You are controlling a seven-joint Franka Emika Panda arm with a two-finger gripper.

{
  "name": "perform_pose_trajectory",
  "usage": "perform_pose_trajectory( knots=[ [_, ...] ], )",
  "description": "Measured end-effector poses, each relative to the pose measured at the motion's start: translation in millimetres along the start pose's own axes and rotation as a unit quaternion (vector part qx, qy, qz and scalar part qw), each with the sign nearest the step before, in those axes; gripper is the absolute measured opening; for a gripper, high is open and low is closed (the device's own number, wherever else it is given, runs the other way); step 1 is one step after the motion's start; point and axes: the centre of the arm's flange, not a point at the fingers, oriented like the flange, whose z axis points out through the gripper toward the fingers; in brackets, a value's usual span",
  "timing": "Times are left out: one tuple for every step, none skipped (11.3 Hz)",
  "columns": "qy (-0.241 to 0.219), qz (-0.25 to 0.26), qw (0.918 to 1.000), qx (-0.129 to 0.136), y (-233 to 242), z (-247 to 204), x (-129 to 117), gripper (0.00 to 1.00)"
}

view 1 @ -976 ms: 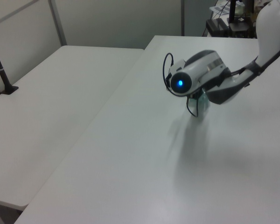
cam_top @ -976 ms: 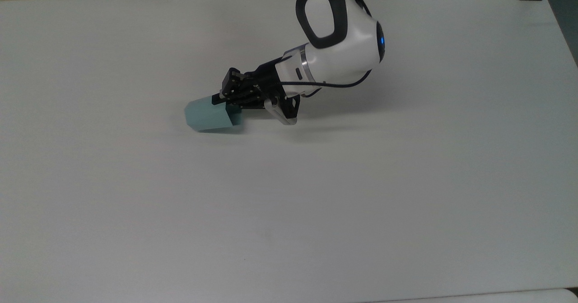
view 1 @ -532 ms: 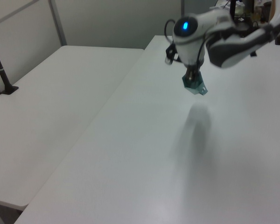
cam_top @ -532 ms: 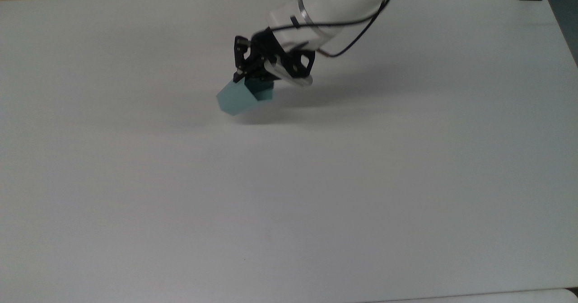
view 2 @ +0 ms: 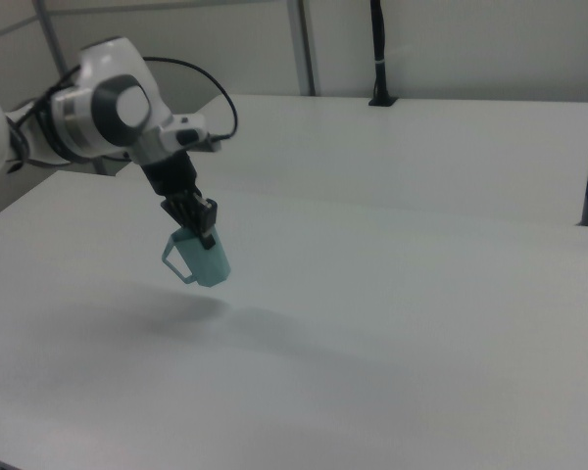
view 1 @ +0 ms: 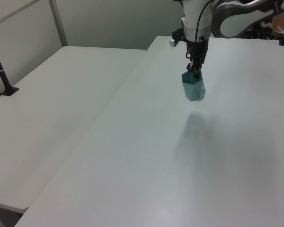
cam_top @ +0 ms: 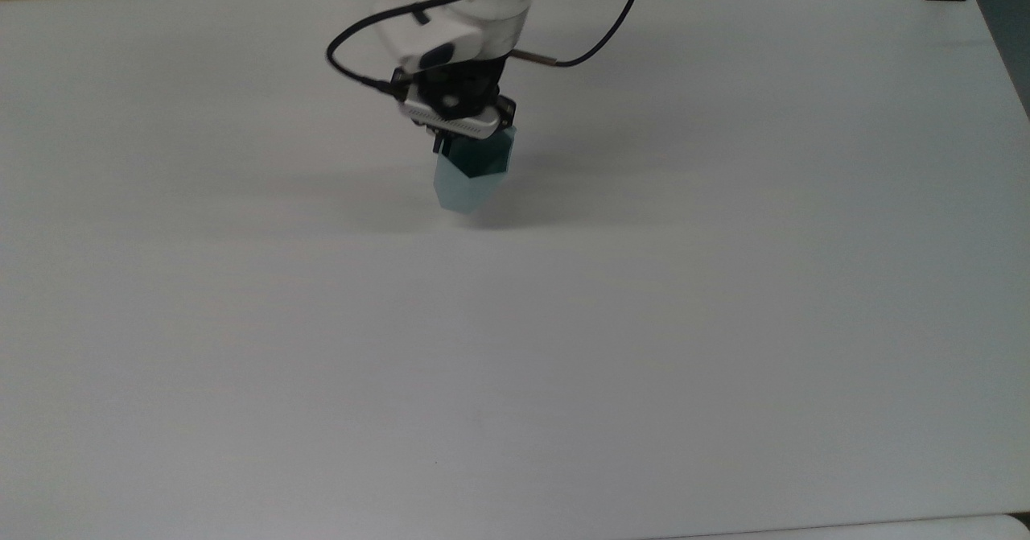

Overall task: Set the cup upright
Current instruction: 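Lift and rotate the held cup so its base faces the table, then lower the cup onto its base, open the gripper and raise it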

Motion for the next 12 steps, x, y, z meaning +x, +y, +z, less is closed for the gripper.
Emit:
perform_pose_trajectory(
  knots=[
    [-0.001, 0.02, 0.9991, 0.038, 10, 17, 4, 0.04],
    [-0.005, 0.04, 0.9969, 0.067, 22, 32, 5, 0.04],
    [-0.013, 0.055, 0.9951, 0.081, 32, 47, 2, 0.04],
    [-0.018, 0.063, 0.9941, 0.086, 40, 59, -3, 0.04],
    [-0.02, 0.066, 0.9937, 0.088, 43, 67, -10, 0.04],
    [-0.021, 0.066, 0.9936, 0.089, 43, 71, -15, 0.04],
    [-0.023, 0.065, 0.9936, 0.089, 43, 73, -17, 0.04],
    [-0.023, 0.065, 0.9936, 0.089, 43, 73, -18, 0.04],
    [-0.023, 0.065, 0.9936, 0.089, 43, 73, -18, 0.04],
    [-0.024, 0.065, 0.9936, 0.089, 43, 74, -18, 0.04],
    [-0.025, 0.065, 0.9936, 0.089, 43, 74, -18, 0.04],
    [-0.026, 0.066, 0.9936, 0.088, 44, 76, -19, 0.12]
  ],
)
